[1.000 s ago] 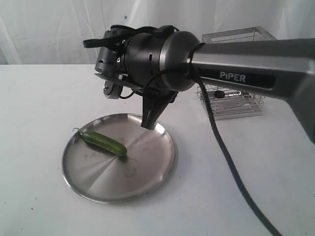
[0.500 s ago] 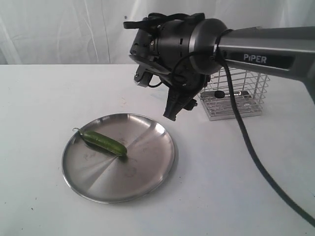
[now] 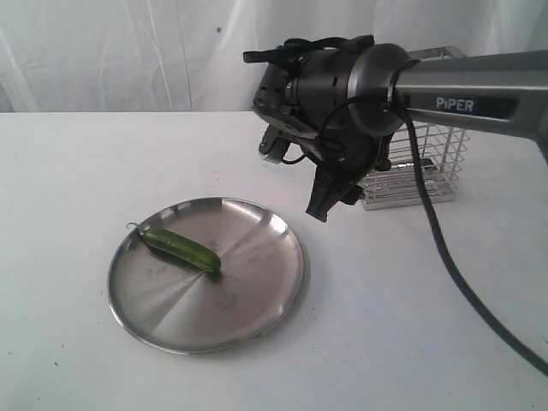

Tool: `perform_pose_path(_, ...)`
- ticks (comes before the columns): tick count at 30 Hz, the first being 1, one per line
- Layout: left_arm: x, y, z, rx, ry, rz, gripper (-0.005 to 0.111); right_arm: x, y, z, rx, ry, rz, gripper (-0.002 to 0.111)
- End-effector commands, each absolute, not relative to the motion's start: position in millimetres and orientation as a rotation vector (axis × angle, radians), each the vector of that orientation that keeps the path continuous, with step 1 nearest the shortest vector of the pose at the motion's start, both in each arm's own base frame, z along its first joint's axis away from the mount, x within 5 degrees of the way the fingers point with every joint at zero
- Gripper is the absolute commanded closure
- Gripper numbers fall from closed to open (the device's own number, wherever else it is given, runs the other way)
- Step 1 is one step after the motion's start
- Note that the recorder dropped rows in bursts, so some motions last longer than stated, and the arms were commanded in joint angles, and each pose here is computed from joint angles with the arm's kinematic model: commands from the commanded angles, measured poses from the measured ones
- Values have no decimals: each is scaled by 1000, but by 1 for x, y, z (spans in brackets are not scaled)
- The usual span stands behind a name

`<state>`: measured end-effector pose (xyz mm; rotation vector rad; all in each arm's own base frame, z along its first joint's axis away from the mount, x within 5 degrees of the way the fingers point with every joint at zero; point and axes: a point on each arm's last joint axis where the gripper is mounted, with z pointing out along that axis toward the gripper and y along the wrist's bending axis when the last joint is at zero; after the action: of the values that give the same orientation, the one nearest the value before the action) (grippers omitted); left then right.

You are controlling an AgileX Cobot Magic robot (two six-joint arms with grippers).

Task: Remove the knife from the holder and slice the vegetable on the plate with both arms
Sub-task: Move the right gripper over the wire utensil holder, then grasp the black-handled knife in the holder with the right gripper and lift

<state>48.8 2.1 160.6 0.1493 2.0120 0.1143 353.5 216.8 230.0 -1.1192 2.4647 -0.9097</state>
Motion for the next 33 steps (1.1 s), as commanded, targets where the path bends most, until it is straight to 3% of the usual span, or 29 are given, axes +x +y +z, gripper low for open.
perform_pose_path(1, 49, 2, 160, 148, 2010, 112, 107, 361, 203, 230, -1075, 2487, -938, 50)
perform_pose_path(11, 49, 2, 160, 148, 2010, 112, 107, 366, 205, 206, -1108, 2525, -968, 50)
perform_pose_path(28, 49, 2, 160, 148, 2010, 112, 107, 372, 201, 212, -1013, 2448, -1059, 51)
perform_pose_path(33, 49, 2, 160, 148, 2010, 112, 107, 371, 202, 210, -1007, 2472, -1034, 63)
